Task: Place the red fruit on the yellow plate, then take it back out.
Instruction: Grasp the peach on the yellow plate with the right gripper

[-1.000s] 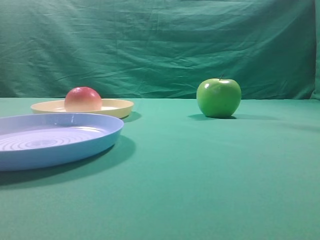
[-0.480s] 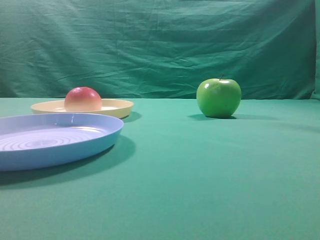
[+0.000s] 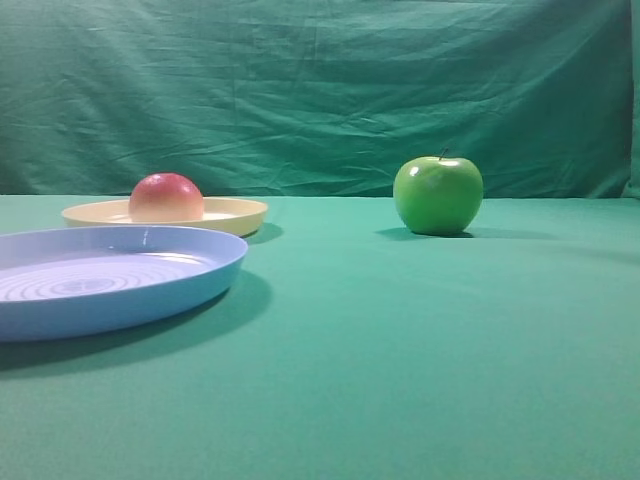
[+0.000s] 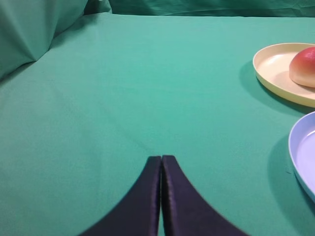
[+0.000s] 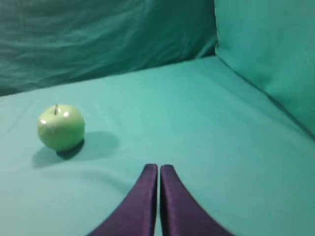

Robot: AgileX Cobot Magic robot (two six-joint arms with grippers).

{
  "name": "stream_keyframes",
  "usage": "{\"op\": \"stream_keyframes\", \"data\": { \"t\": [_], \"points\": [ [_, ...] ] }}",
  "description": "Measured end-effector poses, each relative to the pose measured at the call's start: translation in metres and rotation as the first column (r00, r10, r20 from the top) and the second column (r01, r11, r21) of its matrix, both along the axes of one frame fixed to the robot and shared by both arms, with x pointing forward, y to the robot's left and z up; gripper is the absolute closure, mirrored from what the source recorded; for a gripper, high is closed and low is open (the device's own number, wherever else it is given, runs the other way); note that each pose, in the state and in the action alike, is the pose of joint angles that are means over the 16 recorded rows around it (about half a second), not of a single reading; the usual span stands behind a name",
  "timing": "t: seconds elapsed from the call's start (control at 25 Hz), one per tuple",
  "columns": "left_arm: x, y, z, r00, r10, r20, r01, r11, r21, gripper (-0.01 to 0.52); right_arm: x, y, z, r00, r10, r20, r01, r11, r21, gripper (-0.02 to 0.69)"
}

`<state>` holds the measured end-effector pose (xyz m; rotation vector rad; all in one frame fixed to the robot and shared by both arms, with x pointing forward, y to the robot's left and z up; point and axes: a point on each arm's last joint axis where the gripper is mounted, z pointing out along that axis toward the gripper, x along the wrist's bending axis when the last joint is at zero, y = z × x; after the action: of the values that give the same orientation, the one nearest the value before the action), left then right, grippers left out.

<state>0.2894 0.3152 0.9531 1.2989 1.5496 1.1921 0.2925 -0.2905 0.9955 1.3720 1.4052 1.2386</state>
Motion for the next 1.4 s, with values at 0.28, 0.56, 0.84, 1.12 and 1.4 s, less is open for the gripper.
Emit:
{"op": "stream_keyframes", "data": {
  "t": [0.28, 0.56, 0.84, 1.12, 1.4],
  "points": [
    [0.0, 0.0, 0.0, 1.0, 0.0, 0.0, 0.0, 1.0, 0.0, 0.514, 0.007, 0.009, 0.057, 0.989, 0.139, -0.044, -0.141, 0.988, -0.055, 0.665],
    [0.0, 0.0, 0.0, 1.0, 0.0, 0.0, 0.0, 1.0, 0.0, 0.514, 0.03, 0.029, 0.101, 0.923, 0.312, -0.227, -0.341, 0.934, -0.105, 0.665],
    [0.0, 0.0, 0.0, 1.0, 0.0, 0.0, 0.0, 1.0, -0.001, 0.514, 0.063, 0.054, 0.124, 0.814, 0.421, -0.4, -0.49, 0.867, -0.087, 0.665],
    [0.0, 0.0, 0.0, 1.0, 0.0, 0.0, 0.0, 1.0, -0.002, 0.514, 0.097, 0.074, 0.128, 0.751, 0.464, -0.471, -0.547, 0.836, -0.049, 0.665],
    [0.0, 0.0, 0.0, 1.0, 0.0, 0.0, 0.0, 1.0, -0.001, 0.514, 0.14, 0.092, 0.126, 0.719, 0.481, -0.502, -0.582, 0.812, -0.056, 0.665]
  ]
}}
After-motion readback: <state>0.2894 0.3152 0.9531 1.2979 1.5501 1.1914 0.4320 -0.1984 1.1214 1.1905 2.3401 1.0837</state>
